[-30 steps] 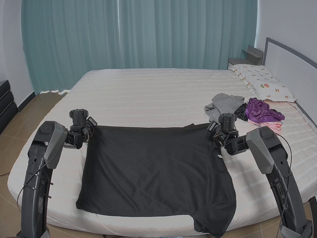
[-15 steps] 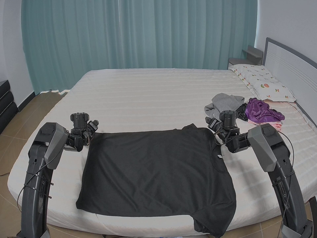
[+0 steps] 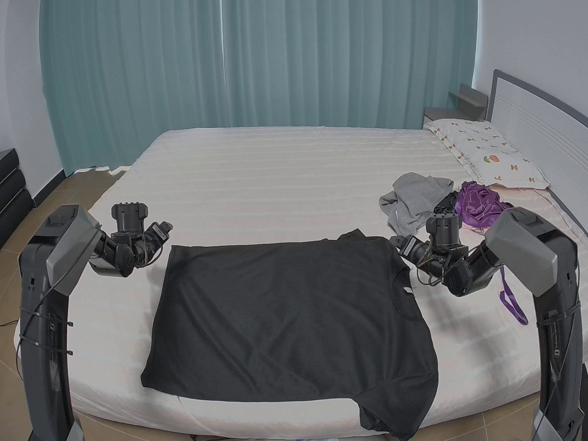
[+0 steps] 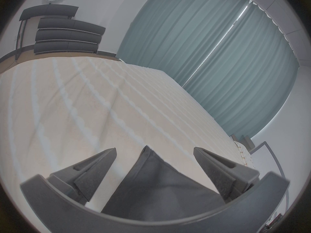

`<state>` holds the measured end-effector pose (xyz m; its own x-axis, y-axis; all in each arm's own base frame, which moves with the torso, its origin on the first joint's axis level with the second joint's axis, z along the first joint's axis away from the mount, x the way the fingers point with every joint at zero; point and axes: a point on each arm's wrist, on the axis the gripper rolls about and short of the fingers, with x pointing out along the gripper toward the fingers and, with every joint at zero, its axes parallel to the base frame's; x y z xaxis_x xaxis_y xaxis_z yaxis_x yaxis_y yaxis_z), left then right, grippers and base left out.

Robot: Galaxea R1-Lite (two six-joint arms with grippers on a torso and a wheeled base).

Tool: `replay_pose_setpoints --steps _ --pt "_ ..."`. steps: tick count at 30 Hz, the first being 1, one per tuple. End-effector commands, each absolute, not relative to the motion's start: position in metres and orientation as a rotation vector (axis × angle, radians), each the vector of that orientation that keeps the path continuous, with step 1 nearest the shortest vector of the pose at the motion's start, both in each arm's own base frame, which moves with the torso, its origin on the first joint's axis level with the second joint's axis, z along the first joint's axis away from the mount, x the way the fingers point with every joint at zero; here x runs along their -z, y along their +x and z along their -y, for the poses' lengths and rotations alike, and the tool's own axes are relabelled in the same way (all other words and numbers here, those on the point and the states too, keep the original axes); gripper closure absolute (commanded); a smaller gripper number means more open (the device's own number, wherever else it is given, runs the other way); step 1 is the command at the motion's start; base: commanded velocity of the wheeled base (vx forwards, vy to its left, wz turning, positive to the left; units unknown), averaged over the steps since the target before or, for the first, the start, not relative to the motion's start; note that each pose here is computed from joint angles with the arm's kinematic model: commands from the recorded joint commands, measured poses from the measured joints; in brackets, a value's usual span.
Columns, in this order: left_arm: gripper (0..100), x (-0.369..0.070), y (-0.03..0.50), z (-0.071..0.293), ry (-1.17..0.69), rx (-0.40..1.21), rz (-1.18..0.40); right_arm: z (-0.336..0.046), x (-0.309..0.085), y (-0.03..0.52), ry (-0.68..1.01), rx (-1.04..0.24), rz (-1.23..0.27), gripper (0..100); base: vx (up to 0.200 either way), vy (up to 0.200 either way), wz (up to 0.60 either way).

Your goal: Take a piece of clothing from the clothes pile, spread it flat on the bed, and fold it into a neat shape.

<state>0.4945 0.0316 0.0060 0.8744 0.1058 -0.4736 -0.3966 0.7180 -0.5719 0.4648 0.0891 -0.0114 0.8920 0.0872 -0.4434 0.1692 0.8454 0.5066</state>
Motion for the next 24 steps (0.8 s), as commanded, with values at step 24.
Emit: replay_pose_setpoints --steps 24 --pt "0 0.005 0.27 -0.009 -0.83 -0.216 -0.787 -0.074 0.01 0.246 0.864 -0.076 -0.849 0 -0.075 0.0 0.0"
